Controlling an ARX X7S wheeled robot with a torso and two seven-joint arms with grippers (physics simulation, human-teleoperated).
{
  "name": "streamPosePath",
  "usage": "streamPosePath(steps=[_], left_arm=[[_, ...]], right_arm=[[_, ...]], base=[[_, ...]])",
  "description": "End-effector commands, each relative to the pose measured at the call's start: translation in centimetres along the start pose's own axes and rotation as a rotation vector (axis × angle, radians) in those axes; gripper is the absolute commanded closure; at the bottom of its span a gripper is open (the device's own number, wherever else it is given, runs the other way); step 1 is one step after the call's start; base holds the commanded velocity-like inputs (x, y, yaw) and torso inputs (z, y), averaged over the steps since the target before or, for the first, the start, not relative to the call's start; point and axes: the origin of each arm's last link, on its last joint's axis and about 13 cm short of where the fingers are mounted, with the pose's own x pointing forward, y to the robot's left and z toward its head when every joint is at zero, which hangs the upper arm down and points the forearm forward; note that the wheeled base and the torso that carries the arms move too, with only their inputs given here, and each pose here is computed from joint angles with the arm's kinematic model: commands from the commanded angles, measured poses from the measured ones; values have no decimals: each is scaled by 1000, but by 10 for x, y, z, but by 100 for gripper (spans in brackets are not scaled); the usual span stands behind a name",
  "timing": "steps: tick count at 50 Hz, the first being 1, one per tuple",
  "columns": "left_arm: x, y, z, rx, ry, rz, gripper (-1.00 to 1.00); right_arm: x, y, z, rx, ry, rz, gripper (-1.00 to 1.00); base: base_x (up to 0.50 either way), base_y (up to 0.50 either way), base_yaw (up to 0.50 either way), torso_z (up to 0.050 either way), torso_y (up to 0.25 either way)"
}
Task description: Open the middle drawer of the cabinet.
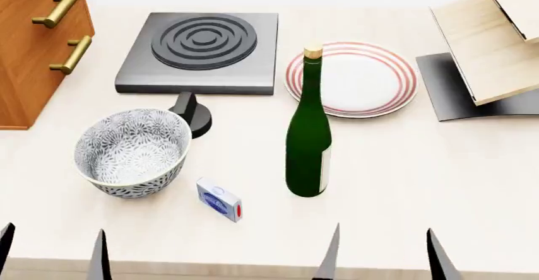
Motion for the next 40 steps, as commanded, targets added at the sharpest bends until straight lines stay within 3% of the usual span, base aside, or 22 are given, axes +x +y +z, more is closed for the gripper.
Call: streamPosePath(steps=[1,7,22,40], left_arm=[[-13,0,40,-6,-117,-20,-100],[-16,-1,47,14,-139,-17,-100],[-17,0,48,15,-139,-9,-100],[-18,-2,49,27,-138,-11,-100]], right_arm=[[-21,-1,54,12,-140,4,-100],[-26,0,66,1,-173,16,-100],[-24,1,64,-22,-143,10,-100],[-26,1,65,1,-130,37,-100]], base=[[0,0,0,0,0],[0,0,0,0,0],[0,12,0,0,0],[264,462,0,0,0]])
